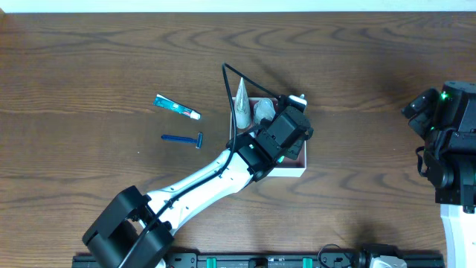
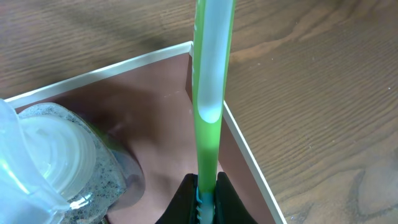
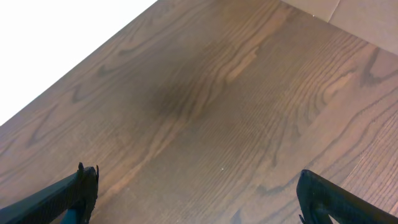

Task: Pack container
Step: 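Lower the toothbrush into the box and open the left gripper, then move the left gripper to the teal toothpaste tube and grasp it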

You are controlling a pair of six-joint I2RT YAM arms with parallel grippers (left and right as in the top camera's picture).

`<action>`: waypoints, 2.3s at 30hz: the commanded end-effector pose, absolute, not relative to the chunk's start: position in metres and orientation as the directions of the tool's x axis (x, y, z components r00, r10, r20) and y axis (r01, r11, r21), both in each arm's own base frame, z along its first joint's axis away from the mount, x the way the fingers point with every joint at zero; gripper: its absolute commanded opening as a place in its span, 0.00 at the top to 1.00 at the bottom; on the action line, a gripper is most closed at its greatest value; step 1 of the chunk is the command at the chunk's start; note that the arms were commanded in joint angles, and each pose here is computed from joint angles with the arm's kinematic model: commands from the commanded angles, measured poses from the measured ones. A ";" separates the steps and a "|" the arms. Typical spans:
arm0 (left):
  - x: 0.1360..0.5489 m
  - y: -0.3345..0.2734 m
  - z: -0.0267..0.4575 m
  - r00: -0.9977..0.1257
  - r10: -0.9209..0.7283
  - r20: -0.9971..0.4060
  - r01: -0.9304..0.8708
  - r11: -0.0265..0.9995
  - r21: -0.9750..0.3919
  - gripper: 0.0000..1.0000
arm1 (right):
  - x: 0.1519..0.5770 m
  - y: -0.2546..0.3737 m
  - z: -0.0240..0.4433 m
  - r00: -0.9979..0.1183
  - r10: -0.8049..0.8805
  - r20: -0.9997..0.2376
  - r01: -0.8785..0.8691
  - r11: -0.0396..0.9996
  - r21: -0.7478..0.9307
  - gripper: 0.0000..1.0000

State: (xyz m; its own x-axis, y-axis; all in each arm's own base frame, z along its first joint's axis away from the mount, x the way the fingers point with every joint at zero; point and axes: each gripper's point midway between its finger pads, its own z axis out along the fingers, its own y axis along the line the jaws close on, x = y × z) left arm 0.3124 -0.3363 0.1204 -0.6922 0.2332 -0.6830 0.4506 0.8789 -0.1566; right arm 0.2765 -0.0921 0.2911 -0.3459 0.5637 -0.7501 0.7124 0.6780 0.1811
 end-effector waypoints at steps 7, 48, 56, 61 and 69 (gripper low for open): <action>0.325 -0.326 0.125 -0.690 0.160 -0.706 0.357 0.924 -0.139 0.91 | 0.274 -0.098 0.295 -0.336 0.552 -0.763 0.723 0.671 0.167 0.01; 0.276 -0.314 0.261 -0.551 0.091 -0.829 0.505 0.828 -0.245 0.76 | 0.274 -0.098 0.295 -0.337 0.552 -0.763 0.723 0.671 0.167 0.01; 0.275 -0.159 0.265 -0.595 -0.055 -0.802 0.027 0.996 -0.088 0.72 | 0.274 -0.098 0.295 -0.336 0.552 -0.763 0.723 0.671 0.167 0.01; 0.292 -0.097 0.246 -0.622 -0.141 -0.770 -0.179 0.983 -0.035 0.60 | 0.274 -0.098 0.295 -0.336 0.552 -0.763 0.723 0.671 0.167 0.01; 0.362 -0.054 0.195 -0.631 -0.341 -0.697 -0.360 0.924 -0.126 0.49 | 0.274 -0.098 0.295 -0.336 0.552 -0.763 0.723 0.671 0.167 0.01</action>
State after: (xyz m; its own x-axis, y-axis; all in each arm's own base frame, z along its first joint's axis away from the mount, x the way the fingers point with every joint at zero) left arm 0.3431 -0.0605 0.2292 -0.5856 -0.2802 -0.7606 -0.3311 0.9392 -0.0911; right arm 0.2765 -0.0921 0.2911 -0.3459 0.5637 -0.7501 0.7124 0.6780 0.1811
